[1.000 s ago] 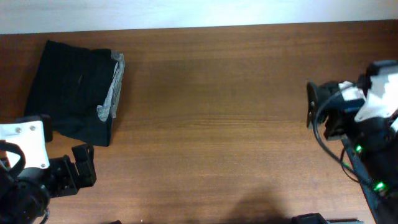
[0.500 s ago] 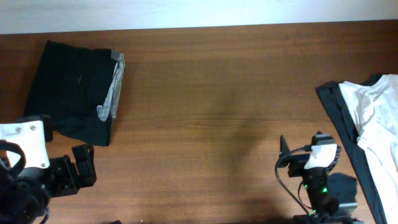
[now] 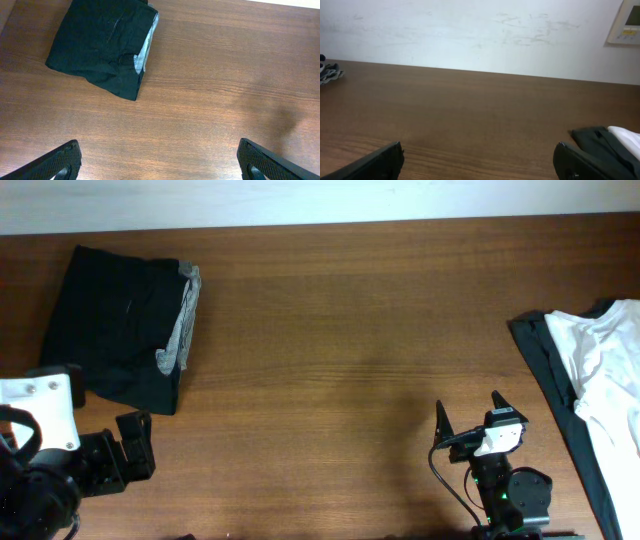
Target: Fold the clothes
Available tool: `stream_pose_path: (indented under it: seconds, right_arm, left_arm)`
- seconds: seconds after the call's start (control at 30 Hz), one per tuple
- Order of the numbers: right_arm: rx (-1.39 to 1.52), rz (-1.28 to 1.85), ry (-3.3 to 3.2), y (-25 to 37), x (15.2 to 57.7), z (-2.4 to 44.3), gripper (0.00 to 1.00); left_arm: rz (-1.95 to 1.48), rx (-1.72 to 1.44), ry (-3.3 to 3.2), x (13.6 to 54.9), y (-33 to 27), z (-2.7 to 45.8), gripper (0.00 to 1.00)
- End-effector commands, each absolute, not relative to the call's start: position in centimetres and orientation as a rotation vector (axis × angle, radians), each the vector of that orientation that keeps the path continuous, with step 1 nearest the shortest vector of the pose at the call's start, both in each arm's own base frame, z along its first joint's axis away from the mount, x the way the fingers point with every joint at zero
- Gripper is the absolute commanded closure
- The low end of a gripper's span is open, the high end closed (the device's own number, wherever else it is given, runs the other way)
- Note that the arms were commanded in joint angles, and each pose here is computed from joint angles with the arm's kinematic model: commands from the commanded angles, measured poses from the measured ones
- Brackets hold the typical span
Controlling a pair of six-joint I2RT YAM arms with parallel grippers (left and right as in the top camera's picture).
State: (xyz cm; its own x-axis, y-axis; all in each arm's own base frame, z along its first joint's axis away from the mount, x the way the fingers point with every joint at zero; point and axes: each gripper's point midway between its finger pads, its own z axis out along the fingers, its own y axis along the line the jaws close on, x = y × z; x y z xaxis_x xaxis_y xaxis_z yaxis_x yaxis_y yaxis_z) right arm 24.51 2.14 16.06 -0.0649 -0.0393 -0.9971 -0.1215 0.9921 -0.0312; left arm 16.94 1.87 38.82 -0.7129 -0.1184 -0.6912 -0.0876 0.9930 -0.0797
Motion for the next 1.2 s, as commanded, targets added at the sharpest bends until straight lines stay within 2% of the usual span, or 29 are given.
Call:
stream_pose_path:
  seconds: [0.0,0.77,0.93,1.03,1.17]
  right_arm:
    - [-0.134,0.069,1.632,2.2,24.5,15.9,0.01]
    - [-0.134,0.069,1.632,2.2,24.5,15.9,0.01]
    - [-0.134,0.069,1.632,2.2,24.5,15.9,0.01]
    - [-0.134,0.069,1.632,2.2,24.5,15.9,0.01]
    - [-0.134,0.069,1.632,2.2,24.5,15.9,0.01]
  left_arm:
    - [-0.061,-0.117,2.367,17.0,1.6,38.9,0.01]
    - [-0.023,-0.12,2.355,17.3,2.2,39.1,0.01]
    - [-0.022,-0.07,2.22,21.5,2.9,40.3,0.01]
    - [-0.082,0.044,2.054,25.5,2.1,40.4,0.01]
    - [-0.109,0.17,1.921,27.4,-0.1,36.4,0.01]
